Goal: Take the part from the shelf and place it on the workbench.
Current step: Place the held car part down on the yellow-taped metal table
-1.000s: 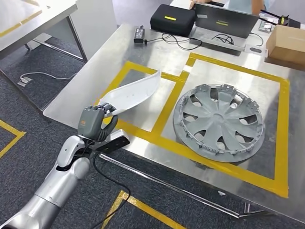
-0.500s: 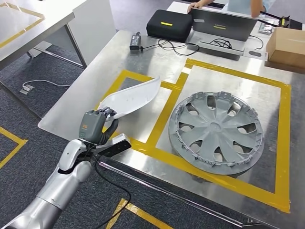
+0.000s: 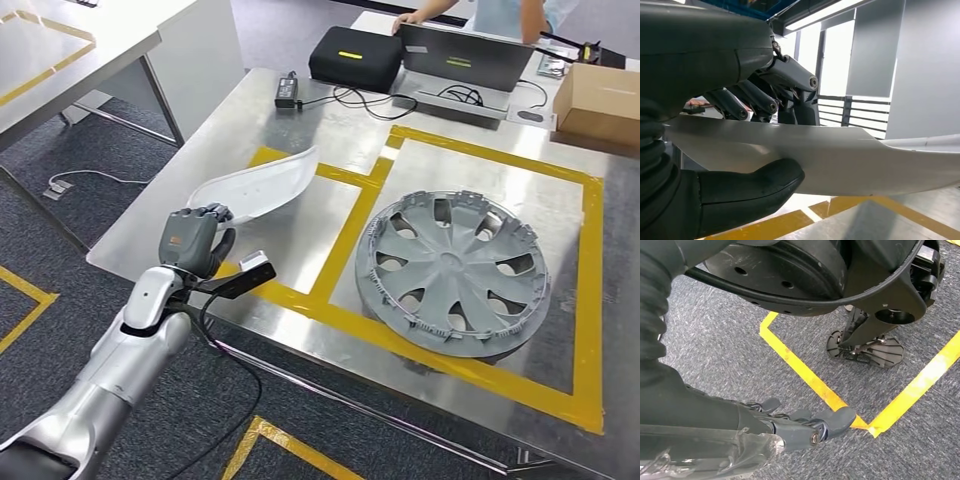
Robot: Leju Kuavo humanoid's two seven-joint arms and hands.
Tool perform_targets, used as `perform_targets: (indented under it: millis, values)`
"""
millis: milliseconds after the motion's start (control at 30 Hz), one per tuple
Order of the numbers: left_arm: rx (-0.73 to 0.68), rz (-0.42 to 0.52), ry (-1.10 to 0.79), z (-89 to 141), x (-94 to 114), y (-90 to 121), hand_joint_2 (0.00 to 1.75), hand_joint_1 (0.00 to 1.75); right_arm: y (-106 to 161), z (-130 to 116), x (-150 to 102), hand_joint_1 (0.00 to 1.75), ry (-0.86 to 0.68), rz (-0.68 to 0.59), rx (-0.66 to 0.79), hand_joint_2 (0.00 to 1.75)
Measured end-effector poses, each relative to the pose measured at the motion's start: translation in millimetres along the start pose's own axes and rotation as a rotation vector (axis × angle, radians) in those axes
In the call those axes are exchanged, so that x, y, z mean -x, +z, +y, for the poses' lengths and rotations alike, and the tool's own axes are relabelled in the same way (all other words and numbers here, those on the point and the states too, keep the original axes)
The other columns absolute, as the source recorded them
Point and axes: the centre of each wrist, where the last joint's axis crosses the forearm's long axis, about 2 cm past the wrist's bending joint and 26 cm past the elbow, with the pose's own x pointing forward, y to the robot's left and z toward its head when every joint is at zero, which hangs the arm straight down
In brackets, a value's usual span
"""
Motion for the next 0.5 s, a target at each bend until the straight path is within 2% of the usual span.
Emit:
perform_targets:
  millis: [133, 333, 500]
  values:
    - [0.009, 0.010, -0.046, 3.5, -0.8, -10.9, 1.75, 1.75, -0.9, -0.5, -2.3, 0.00, 0.001, -0.036, 0.000, 1.75]
    - [0.052, 0.014, -0.127, 22.5, -5.4, -49.6, 1.75, 1.75, -3.7, -1.9, -9.5, 0.00, -0.001, -0.075, 0.003, 1.75]
    - [0.108, 0.002, -0.173, 18.9, -12.8, -62.1, 1.75, 1.75, -3.8, -0.9, -9.7, 0.00, -0.010, -0.077, 0.002, 1.75]
